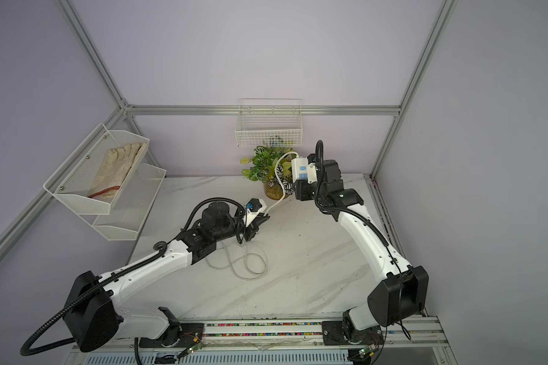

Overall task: Wrap the cord around the power strip
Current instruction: Wrap the power cord around the power strip.

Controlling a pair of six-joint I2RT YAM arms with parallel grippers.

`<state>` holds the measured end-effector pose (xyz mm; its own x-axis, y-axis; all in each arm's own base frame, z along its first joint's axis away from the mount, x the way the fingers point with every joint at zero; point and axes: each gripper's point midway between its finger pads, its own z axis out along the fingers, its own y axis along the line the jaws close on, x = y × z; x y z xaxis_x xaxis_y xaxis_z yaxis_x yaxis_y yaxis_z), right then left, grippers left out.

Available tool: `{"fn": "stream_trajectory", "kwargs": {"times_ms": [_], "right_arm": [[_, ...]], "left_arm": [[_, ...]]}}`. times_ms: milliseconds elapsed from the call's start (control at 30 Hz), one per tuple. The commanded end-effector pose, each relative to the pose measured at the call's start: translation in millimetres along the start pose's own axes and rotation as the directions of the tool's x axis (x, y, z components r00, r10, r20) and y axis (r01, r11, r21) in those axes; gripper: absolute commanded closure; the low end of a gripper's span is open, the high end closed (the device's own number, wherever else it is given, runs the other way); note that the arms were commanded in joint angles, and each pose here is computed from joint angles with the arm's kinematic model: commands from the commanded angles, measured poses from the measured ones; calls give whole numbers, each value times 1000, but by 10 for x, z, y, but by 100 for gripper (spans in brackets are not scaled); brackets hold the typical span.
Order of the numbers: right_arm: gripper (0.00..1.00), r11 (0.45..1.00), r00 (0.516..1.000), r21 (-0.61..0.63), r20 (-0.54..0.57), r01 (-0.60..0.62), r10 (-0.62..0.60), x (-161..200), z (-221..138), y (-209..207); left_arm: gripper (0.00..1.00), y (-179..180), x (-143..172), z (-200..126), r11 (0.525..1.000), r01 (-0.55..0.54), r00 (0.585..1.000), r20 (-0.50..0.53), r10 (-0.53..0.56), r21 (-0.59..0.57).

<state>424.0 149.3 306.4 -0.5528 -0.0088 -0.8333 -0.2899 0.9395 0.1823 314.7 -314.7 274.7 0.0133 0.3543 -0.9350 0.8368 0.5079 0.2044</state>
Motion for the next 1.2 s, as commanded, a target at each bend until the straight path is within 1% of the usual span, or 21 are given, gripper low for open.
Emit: {"fn": "stream_trajectory", "kwargs": {"times_ms": [0,67,167,233,333,367,400,467,600,833,867,1000,1167], "right_arm": [[78,991,993,67,3,114,-114,-8,-58,-122],[79,987,990,71,-23,142,-140,65,-37,-144],[84,983,983,44,-54,176,-173,194,11,-120],[85,980,979,26,-48,197,-196,247,5,-97],[85,975,975,-33,11,221,-220,253,-72,19],[86,969,970,-63,52,240,-237,212,-79,82],[86,963,965,-95,105,252,-242,146,-191,168],[85,955,962,-165,163,247,-220,80,-270,312],[86,915,956,-302,202,268,-213,41,-354,565],[89,845,951,-446,216,296,-220,107,-440,811],[91,832,949,-464,219,306,-227,125,-461,840],[94,820,943,-471,225,325,-245,177,-497,855],[95,766,920,-514,271,387,-283,239,-648,954]], "left_arm": [[100,69,-341,-188,993,-117,993,18,118,-31],[100,98,-356,-190,989,-141,990,4,141,-40],[100,142,-393,-185,984,-171,985,-12,170,-52],[100,155,-433,-185,983,-177,984,-10,177,-55],[100,136,-445,-171,983,-177,984,-4,177,-42],[100,121,-438,-163,984,-174,985,-2,174,-32],[100,97,-434,-152,985,-172,985,0,172,-19],[100,68,-410,-127,986,-165,986,0,165,-1],[100,91,-371,-89,988,-156,988,-13,156,-7],[100,197,-231,-73,987,-159,986,-52,157,-38],[100,234,-211,-80,987,-153,987,-56,151,-45],[100,412,-122,-139,992,-113,992,-63,109,-64],[100,581,-8,-192,994,-91,993,-84,85,-68]]}}
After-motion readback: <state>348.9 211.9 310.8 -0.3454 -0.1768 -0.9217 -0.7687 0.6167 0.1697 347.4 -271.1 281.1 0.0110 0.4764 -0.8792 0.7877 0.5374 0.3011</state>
